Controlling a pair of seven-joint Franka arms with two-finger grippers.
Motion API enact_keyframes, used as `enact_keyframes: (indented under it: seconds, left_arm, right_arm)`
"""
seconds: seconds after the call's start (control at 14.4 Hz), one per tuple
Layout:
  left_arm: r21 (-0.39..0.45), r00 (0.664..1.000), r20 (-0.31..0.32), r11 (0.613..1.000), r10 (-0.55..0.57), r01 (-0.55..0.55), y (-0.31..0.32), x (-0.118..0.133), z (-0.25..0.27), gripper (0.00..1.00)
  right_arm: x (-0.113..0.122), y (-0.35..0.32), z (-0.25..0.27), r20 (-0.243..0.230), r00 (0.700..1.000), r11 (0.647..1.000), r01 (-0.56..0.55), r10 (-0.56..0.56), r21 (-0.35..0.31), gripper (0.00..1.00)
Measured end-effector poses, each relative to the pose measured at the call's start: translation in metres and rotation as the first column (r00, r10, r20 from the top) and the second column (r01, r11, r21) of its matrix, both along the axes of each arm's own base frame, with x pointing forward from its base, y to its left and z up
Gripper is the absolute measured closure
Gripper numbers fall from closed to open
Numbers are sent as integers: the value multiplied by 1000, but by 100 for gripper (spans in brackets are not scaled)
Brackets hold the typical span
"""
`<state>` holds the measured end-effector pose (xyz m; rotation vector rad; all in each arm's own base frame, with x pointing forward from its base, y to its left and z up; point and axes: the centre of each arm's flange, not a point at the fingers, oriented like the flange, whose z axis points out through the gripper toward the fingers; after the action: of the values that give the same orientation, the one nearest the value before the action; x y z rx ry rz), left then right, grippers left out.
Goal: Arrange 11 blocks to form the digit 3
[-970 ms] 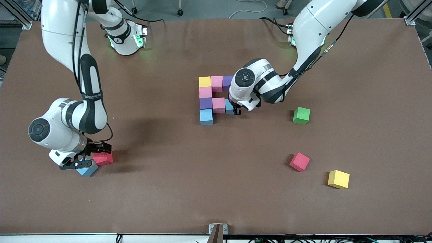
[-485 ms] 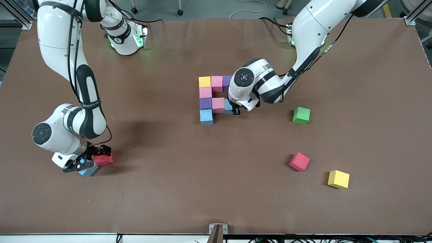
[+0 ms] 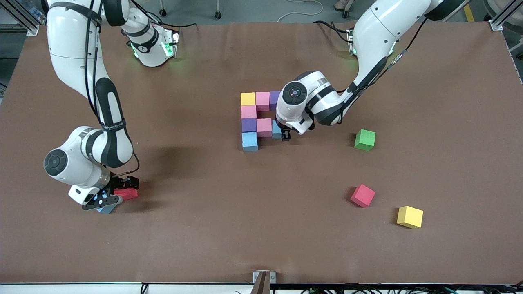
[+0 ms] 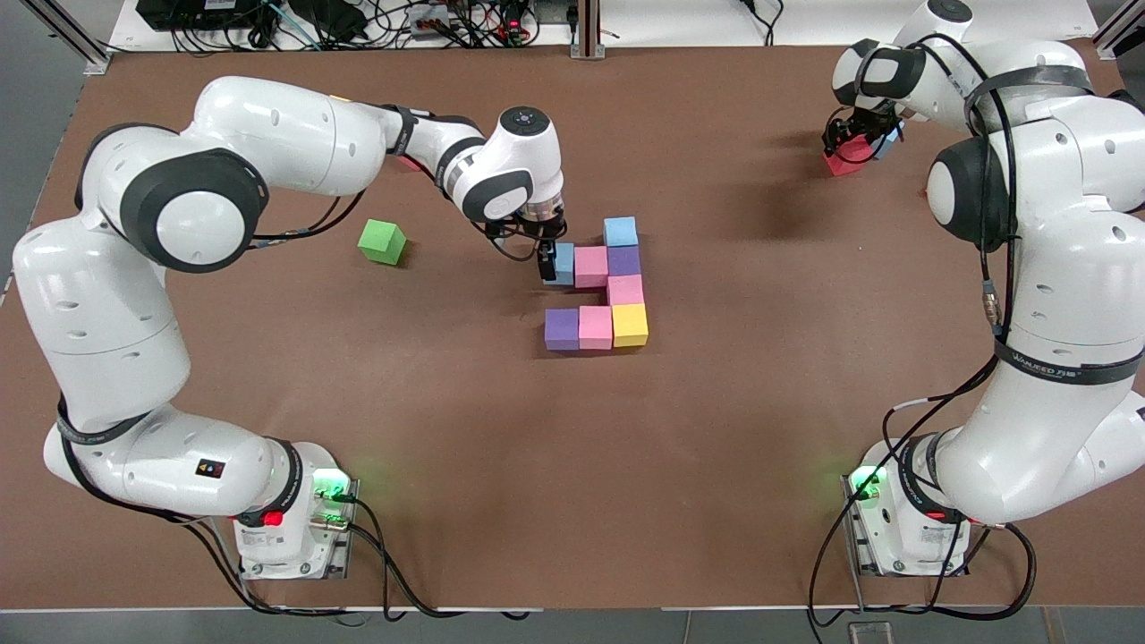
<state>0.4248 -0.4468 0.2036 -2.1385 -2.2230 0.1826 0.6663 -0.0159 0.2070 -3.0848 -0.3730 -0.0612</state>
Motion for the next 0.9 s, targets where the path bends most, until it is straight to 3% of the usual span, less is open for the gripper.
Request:
enact_keyframes:
  seconds: [0.07, 0.14, 0.35, 0.62, 0.9]
  left_arm:
    - [-1, 1000, 2, 1000, -2, 2, -1, 0, 1, 1]
    - [-2, 1000, 3, 1000, -2, 2, -2, 0, 1, 0]
    - [-8, 1000, 10, 1000, 1, -1, -3, 3, 5, 0]
    - [5, 1000, 18, 1000, -3, 2, -5, 9, 14, 0]
    - [8, 999, 49, 1000, -15, 15, -11, 9, 41, 0]
  right_arm:
    - [1, 1, 1, 3, 1000, 1000, -18, 18, 0, 29]
    - [3, 2, 3, 8, 999, 999, -36, 36, 0, 37]
    - [6, 13, 7, 13, 998, 998, -69, 69, 6, 41]
    - [2, 72, 12, -41, 988, 989, -145, 147, 39, 42]
    - [-9, 138, 33, -84, 984, 986, -152, 158, 74, 42]
